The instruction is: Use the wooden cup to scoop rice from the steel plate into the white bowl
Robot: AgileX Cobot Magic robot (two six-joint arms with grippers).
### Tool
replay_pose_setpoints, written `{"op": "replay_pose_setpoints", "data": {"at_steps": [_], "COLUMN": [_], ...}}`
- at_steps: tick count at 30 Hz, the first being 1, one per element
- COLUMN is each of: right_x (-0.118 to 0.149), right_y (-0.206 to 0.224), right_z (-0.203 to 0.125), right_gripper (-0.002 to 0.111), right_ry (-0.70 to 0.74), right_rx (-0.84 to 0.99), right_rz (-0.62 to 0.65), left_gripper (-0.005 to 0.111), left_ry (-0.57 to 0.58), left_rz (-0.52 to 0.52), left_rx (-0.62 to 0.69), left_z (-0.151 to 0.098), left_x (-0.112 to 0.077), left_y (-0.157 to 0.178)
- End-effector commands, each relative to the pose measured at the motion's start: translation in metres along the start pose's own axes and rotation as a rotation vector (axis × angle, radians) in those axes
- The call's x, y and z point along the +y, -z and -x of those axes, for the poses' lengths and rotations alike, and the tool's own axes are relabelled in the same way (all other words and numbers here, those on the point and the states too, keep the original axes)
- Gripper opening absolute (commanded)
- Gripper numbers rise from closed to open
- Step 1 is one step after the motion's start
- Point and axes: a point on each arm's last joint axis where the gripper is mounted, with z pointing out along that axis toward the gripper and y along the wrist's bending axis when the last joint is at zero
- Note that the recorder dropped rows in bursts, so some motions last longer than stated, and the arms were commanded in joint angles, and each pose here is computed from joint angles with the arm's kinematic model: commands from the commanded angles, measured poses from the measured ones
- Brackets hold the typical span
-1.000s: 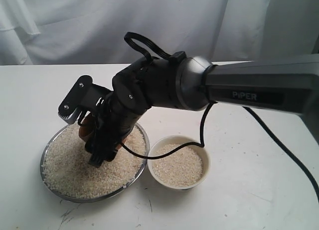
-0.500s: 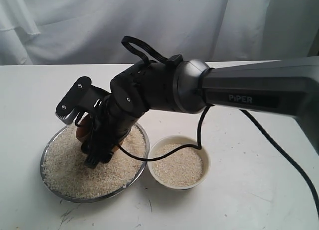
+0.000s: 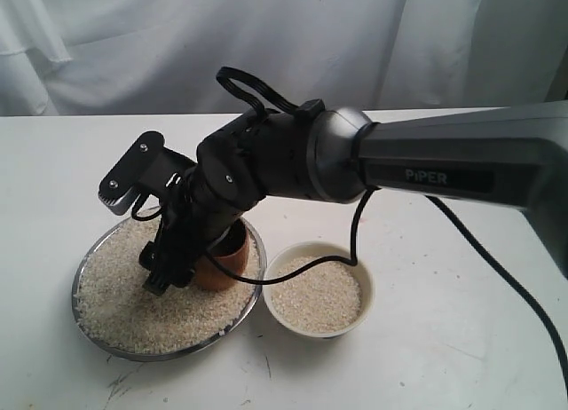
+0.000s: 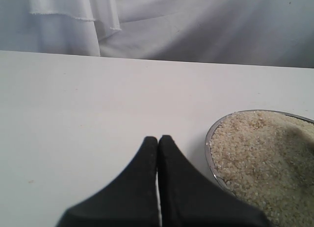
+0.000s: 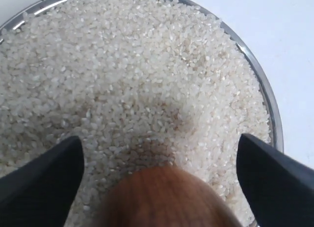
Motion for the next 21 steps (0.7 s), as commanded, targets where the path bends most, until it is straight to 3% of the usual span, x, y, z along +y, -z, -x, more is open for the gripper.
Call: {"op": "replay_pose_setpoints", "data": {"at_steps": [1,11,16,21], "right_x": [0.001,-0.011,-0.016,-0.02], "right_y": [0.003,0.036,0.089,0.107], "right_z": [0.005,0.02,0.03,0.008], "right_gripper": [0.077,0.077,0.072,0.058], "right_ry": [0.014,0.046,0.029,-0.025], "right_rx": [-0.028,-0.119,-0.149,0.066], "right_rz": [-0.012,-0.073,-0.09,-0.079], "left_gripper": [0.0,0.0,0.0,0.0], "left_ry": [0.002,0.002,0.002,0.002], "left_rz": [0.001,0.001,0.001,0.001], "left_rx": [-0.006,-0.006,-0.006,-0.006], "left_z": [-0.001,-0.001,-0.001,-0.001], "left_x": [0.0,0.0,0.0,0.0], "left_y": [0.0,0.0,0.0,0.0]}}
